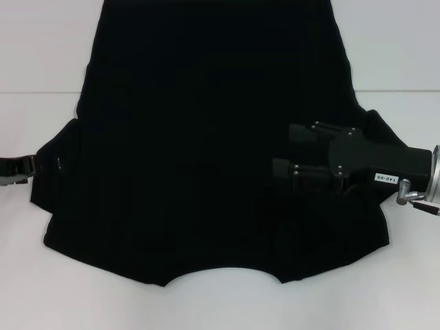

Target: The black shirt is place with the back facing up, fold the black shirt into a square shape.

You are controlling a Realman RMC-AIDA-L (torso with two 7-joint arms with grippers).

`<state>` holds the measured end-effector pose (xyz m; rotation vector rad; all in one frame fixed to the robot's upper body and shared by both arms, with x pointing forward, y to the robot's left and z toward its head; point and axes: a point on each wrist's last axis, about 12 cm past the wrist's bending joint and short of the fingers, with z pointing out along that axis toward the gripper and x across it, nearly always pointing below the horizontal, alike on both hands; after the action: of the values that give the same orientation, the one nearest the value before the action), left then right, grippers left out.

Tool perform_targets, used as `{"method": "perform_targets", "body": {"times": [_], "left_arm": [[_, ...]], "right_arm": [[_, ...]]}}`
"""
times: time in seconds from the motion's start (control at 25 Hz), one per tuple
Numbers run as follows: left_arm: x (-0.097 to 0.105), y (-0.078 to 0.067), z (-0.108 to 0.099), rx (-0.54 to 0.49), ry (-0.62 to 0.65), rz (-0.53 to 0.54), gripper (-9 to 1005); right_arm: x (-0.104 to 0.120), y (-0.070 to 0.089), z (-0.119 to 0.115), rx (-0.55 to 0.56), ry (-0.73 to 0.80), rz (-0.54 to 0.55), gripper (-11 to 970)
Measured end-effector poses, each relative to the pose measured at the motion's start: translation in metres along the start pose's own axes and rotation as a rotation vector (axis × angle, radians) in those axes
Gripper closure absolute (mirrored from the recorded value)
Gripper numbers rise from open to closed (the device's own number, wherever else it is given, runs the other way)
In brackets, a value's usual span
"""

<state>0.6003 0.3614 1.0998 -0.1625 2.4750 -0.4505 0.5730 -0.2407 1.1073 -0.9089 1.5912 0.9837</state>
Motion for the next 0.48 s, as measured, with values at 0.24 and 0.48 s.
{"method": "perform_targets", "body": {"times": [0.24,0.48], "left_arm": [[0.0016,-0.0022,0.0034,0.007,0.008,0.002,91],[0.0017,-0.0013,0.0042,0.001,0.003,0.001,91]], "right_arm": [[-0.0002,-0.0001,0.0001,0.000,0.000,0.000,83],[-0.0002,-0.0001,0.0001,0.000,-0.001,0.000,83]]}}
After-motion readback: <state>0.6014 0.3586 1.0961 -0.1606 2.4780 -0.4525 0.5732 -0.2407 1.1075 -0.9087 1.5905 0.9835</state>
